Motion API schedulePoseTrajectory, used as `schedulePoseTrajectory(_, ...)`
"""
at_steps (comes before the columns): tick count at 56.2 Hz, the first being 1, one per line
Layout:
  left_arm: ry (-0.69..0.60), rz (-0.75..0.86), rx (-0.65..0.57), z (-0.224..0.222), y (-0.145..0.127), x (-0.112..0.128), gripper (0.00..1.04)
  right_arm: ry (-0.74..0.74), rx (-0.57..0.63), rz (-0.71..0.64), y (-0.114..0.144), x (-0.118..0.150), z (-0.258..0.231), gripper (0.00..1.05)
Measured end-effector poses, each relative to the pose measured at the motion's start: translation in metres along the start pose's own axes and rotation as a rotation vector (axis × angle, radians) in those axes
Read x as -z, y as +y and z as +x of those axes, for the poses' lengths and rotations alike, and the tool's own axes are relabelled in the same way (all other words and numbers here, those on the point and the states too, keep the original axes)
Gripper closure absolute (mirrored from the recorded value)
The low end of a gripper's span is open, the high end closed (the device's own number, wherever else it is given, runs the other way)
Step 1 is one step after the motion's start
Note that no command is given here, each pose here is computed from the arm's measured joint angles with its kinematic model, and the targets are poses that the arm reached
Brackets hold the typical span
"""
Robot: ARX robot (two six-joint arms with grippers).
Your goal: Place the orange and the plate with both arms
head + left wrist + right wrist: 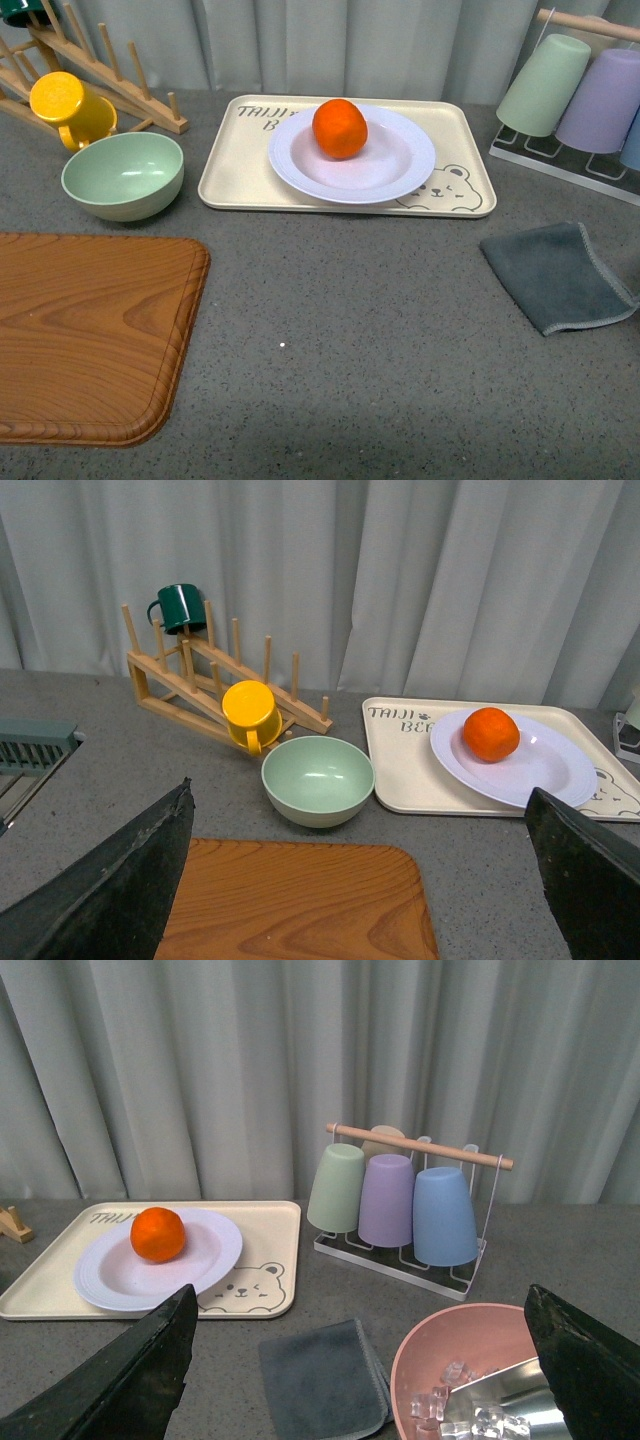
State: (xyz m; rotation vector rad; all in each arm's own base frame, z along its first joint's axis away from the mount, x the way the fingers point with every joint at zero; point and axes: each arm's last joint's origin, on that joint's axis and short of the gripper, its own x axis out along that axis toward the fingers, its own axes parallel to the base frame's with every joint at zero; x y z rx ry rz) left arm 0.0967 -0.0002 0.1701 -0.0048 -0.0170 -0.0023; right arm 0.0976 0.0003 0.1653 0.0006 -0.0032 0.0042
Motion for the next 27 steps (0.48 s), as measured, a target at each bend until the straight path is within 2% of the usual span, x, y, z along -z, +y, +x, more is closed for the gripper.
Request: schedulePoseTrajectory(27,0.000,0.000,0.000,0.0000,0.0000,-0.0001,0.06,0.000,0.000,0.000,0.0000,0.0000,0.0000,0.09)
